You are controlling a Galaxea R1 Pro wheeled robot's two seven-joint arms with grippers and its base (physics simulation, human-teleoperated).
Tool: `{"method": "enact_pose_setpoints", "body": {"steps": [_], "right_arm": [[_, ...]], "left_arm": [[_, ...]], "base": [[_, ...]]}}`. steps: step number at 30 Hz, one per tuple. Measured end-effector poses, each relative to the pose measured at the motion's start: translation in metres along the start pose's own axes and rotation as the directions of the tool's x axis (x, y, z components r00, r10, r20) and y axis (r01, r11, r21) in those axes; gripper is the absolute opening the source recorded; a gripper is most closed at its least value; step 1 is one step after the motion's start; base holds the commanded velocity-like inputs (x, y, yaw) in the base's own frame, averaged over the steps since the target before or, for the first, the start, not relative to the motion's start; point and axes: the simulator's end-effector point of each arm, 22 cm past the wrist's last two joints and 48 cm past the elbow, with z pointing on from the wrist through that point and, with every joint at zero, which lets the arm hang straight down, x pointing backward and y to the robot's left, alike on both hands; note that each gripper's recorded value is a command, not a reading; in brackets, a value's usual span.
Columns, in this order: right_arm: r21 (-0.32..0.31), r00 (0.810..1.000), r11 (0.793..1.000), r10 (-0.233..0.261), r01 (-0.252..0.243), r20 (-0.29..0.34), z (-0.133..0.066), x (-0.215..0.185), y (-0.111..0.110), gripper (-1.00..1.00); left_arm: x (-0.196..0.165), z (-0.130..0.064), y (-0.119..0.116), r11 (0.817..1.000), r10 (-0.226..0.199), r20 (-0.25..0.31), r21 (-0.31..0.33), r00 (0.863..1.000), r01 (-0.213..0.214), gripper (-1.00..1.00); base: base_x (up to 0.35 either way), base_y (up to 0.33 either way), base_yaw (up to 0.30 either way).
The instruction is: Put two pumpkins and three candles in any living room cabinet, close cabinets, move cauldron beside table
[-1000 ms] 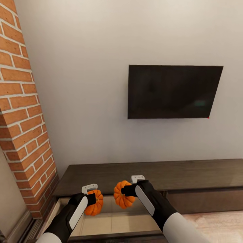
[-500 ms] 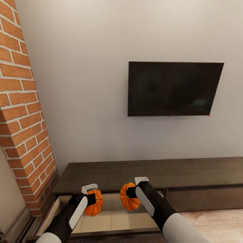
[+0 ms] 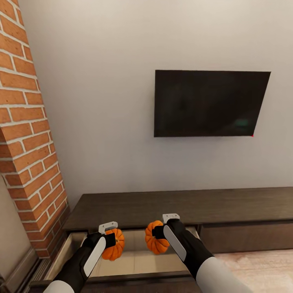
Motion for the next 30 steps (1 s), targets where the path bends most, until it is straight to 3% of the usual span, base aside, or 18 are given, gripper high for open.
{"method": "enact_pose_setpoints", "body": {"steps": [30], "right_arm": [[0.026, 0.999, 1.000, 0.001, 0.000, -0.041, 0.051, 0.060, -0.012, -1.00]], "left_arm": [[0.044, 0.042, 0.009, 1.000, 0.002, 0.004, -0.001, 1.000, -0.002, -1.00]], "base": [[0.000, 0.000, 0.000]]}}
